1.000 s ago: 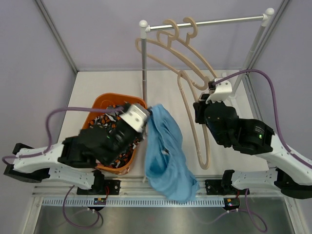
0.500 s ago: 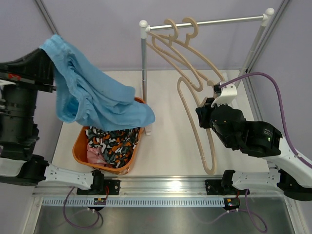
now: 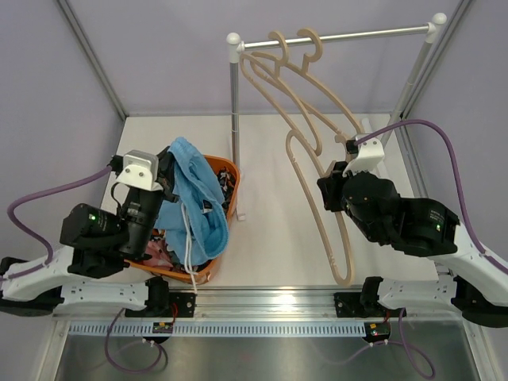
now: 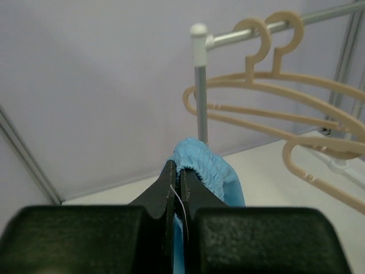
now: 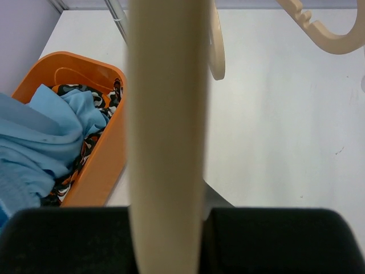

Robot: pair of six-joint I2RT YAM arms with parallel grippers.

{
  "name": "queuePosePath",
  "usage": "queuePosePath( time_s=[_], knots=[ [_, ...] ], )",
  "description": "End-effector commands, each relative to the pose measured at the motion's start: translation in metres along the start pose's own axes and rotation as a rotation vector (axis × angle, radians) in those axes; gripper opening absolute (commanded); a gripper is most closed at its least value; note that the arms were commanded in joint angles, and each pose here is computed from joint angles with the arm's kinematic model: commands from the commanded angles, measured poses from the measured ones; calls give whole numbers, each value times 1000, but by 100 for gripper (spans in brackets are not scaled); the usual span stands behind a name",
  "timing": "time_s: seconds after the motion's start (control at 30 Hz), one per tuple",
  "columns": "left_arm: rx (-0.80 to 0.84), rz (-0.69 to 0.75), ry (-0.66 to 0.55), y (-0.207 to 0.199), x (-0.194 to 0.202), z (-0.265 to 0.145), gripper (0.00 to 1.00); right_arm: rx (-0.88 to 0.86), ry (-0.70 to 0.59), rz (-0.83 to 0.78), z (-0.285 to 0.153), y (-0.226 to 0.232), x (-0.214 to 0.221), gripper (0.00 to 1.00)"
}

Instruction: Remove the shorts from the hanger

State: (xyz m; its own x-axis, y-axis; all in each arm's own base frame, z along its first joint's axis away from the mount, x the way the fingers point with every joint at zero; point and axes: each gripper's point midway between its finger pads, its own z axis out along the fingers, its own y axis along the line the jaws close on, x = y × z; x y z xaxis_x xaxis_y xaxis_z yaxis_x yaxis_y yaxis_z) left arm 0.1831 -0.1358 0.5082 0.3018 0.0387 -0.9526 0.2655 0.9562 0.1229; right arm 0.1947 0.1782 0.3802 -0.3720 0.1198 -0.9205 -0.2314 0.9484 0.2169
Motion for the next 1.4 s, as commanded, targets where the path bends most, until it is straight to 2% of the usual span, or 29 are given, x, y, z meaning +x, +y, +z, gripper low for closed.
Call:
queuePosePath(
  time_s=[0.0,0.17,0.23,0.27,0.33,0.4,0.43,0.5,0.53,0.6,0.63,0.67,0.7,0.73,0.77,0.8,0.83,0.87,0.9,0.97,1.0,1.07,1.1,1.13,1.27,1.37],
  knots=[
    [-123,-195,86,25,39,-9,0,-21,-8,32,-7,-1,-6,0],
    [-191,-289,224,33,111,-30,0,-67,-20,54,-16,-1,-11,0],
    [-221,-226,314,33,142,-37,0,-90,-22,54,-19,1,-14,0],
    [-247,-258,338,31,153,-37,0,-94,-19,49,-19,2,-14,0],
    [-213,-235,423,19,184,-40,0,-106,-18,44,-22,3,-18,0],
    [-258,-241,495,22,216,-40,0,-125,-21,41,-25,5,-22,0],
    [-217,-265,537,14,227,-39,0,-141,-22,34,-28,6,-24,0],
    [-286,-310,584,29,247,-37,0,-163,-31,29,-32,8,-31,0],
    [-216,-359,625,16,260,-36,0,-183,-33,33,-35,10,-33,0],
    [-281,-443,652,36,276,-33,0,-203,-43,35,-40,11,-40,0],
    [-176,-522,693,18,286,-31,1,-212,-43,35,-43,11,-41,0],
    [-161,-588,715,18,294,-30,4,-214,-45,33,-44,10,-42,0],
    [-208,-658,721,35,306,-29,5,-218,-48,39,-45,10,-43,0],
    [-65,-773,757,15,311,-24,6,-221,-47,40,-46,10,-43,0],
    [-112,-891,792,25,336,-31,8,-223,-47,39,-46,10,-43,0],
    [-101,-969,801,26,346,-31,12,-226,-47,43,-47,10,-43,0],
    [-25,-1052,808,18,353,-27,18,-226,-46,39,-46,11,-43,0],
    [-63,-1135,840,20,372,-36,26,-223,-48,39,-46,10,-44,0],
    [-62,-1159,853,19,378,-37,29,-218,-49,35,-47,9,-45,0],
    [-73,-1169,863,20,390,-37,42,-204,-58,33,-48,5,-48,0],
    [-82,-1170,866,19,394,-40,59,-205,-67,34,-50,4,-52,0],
    [-97,-1140,846,23,393,-39,70,-198,-86,43,-54,-2,-58,0],
    [-98,-1131,832,25,389,-37,80,-196,-100,49,-57,-3,-62,0],
    [-97,-1126,829,25,386,-37,85,-188,-118,51,-59,-8,-67,0],
    [-74,-1030,772,34,356,-28,99,-153,-158,46,-64,-18,-80,0],
    [-68,-893,690,46,313,-21,99,-119,-194,36,-69,-27,-93,0]
  ],
)
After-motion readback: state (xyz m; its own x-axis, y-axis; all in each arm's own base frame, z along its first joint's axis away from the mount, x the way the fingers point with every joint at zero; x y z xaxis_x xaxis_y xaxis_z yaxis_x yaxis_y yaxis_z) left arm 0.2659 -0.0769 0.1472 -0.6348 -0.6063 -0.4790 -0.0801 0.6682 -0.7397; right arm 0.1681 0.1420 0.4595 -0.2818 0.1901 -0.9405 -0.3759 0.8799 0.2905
